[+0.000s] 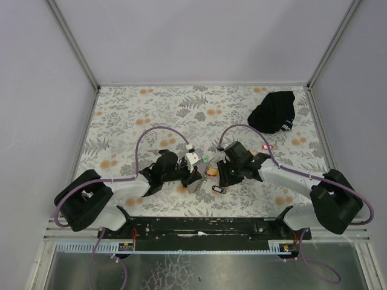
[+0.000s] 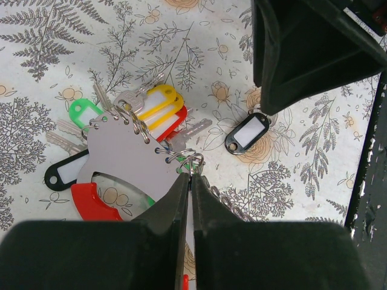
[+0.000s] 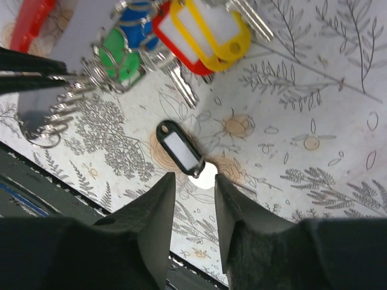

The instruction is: Put the keys on the keyring

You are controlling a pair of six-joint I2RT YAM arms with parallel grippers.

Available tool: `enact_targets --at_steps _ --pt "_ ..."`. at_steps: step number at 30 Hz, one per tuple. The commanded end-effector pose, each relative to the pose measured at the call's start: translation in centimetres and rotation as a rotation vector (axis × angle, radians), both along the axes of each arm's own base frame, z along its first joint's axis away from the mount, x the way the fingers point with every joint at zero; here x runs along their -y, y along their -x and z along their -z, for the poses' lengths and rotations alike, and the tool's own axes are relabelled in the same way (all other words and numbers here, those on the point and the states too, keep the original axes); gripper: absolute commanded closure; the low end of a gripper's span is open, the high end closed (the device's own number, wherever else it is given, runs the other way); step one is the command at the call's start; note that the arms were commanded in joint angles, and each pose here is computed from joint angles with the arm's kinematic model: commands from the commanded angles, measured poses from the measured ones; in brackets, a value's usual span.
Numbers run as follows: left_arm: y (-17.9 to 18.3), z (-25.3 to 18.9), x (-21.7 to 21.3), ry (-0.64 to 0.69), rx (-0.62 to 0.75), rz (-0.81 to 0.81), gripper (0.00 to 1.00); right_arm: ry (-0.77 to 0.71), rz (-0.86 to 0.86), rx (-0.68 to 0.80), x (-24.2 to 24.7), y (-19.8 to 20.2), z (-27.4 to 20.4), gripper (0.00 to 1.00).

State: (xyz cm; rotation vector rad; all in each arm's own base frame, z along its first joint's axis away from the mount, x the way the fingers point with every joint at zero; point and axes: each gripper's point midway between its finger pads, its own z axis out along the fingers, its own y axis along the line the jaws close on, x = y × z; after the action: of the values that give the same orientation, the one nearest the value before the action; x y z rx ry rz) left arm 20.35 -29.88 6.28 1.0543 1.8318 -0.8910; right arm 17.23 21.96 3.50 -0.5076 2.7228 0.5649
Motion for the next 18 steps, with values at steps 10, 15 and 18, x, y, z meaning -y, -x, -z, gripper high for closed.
enact_targets --at_steps 10,15,18 --pt "-0.6 -2.0 1.0 0.045 0.040 0.012 1.00 0.005 0.005 -0.034 -2.0 -1.3 0.9 0.72" --pt "-0.6 -2.0 1.0 0.043 0.038 0.013 1.00 -0.003 0.015 -0.048 -2.1 -1.0 1.2 0.79" --pt "-0.5 -1.9 1.0 0.042 0.037 0.014 1.00 0.032 0.044 -0.033 -1.3 -1.3 1.4 0.90"
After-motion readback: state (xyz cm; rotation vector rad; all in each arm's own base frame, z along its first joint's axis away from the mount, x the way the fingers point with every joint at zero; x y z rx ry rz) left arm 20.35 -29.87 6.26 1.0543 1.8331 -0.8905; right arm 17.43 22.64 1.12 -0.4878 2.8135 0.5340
